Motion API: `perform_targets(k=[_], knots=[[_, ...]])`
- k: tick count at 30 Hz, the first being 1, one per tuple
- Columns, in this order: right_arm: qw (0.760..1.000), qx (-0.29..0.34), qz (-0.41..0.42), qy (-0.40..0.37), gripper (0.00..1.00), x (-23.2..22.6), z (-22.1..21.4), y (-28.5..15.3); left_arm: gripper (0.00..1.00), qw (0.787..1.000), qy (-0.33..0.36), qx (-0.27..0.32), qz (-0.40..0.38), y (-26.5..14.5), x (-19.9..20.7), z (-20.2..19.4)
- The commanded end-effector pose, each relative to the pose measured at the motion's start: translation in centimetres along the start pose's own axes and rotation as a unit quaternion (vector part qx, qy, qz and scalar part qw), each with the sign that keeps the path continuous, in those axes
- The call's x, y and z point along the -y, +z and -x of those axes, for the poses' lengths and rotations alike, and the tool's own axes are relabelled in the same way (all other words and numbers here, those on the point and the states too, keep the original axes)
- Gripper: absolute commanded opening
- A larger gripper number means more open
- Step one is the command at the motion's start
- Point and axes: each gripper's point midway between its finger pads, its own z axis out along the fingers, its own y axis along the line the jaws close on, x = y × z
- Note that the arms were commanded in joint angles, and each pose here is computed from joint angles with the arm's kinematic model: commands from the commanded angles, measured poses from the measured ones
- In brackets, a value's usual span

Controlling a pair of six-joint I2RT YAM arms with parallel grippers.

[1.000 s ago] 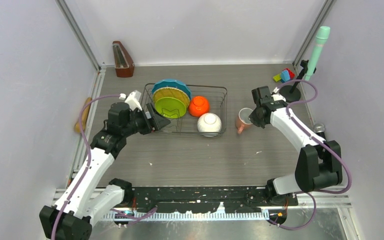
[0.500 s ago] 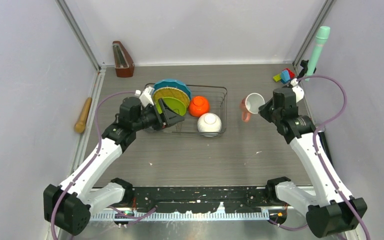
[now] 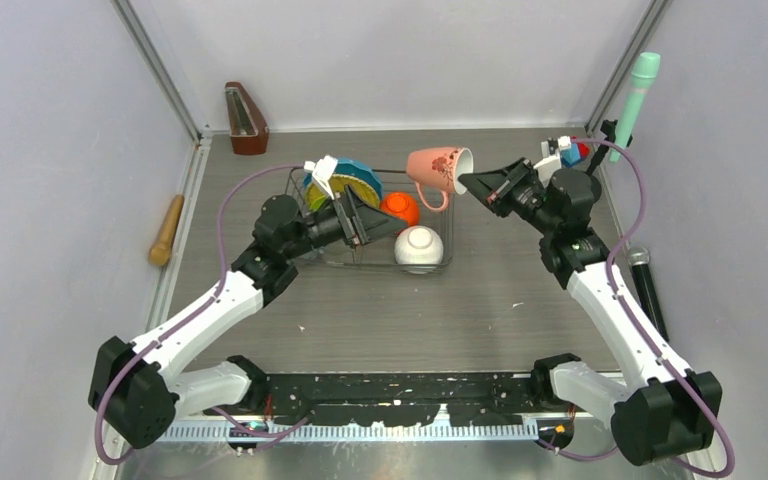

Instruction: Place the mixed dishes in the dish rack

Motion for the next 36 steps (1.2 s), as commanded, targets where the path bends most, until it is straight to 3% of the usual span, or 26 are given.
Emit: perform_targets(k=[1, 6, 16, 20, 25, 26, 31, 32, 35, 36], knots=[[0.986, -0.013, 0.168, 0.009, 0.00, -8.8, 1.0, -1.2, 0.72, 0.994, 0.056, 0.055, -0.078, 0.7, 3.7, 2.7], [0.982, -0.029, 0.186, 0.024, 0.00, -9.5, 0.0, -1.3, 0.68, 0.993, 0.062, 0.053, -0.080, 2.3, 3.5, 2.9], [0.975, -0.066, 0.210, 0.017, 0.00, -10.7, -2.8, -1.0, 0.68, 0.989, 0.063, 0.064, -0.116, 3.9, 5.4, 3.6], [0.974, -0.078, 0.210, 0.014, 0.00, -10.6, -3.6, -0.7, 0.58, 0.989, 0.067, 0.066, -0.114, 4.2, 5.2, 3.7], [0.976, -0.067, 0.208, 0.007, 0.00, -9.9, -3.9, -0.4, 0.60, 0.987, 0.051, 0.074, -0.132, 4.2, 5.5, 3.9], [0.976, -0.067, 0.208, 0.006, 0.00, -9.7, -4.1, -0.4, 0.54, 0.987, 0.046, 0.080, -0.133, 4.3, 5.4, 4.1], [0.973, -0.055, 0.222, 0.015, 0.00, -9.9, -3.8, -0.3, 0.03, 0.986, 0.052, 0.065, -0.147, 4.9, 6.0, 4.0], [0.973, -0.057, 0.224, 0.008, 0.04, -9.9, -4.0, -0.4, 0.00, 0.985, 0.056, 0.065, -0.148, 4.8, 6.1, 4.0], [0.974, -0.066, 0.217, -0.020, 0.39, -9.7, -4.2, -0.4, 0.00, 0.988, 0.079, 0.060, -0.119, 4.2, 5.4, 4.1], [0.976, -0.067, 0.202, -0.037, 0.46, -9.1, -4.4, -0.3, 0.00, 0.989, 0.094, 0.056, -0.098, 3.8, 4.7, 4.2]])
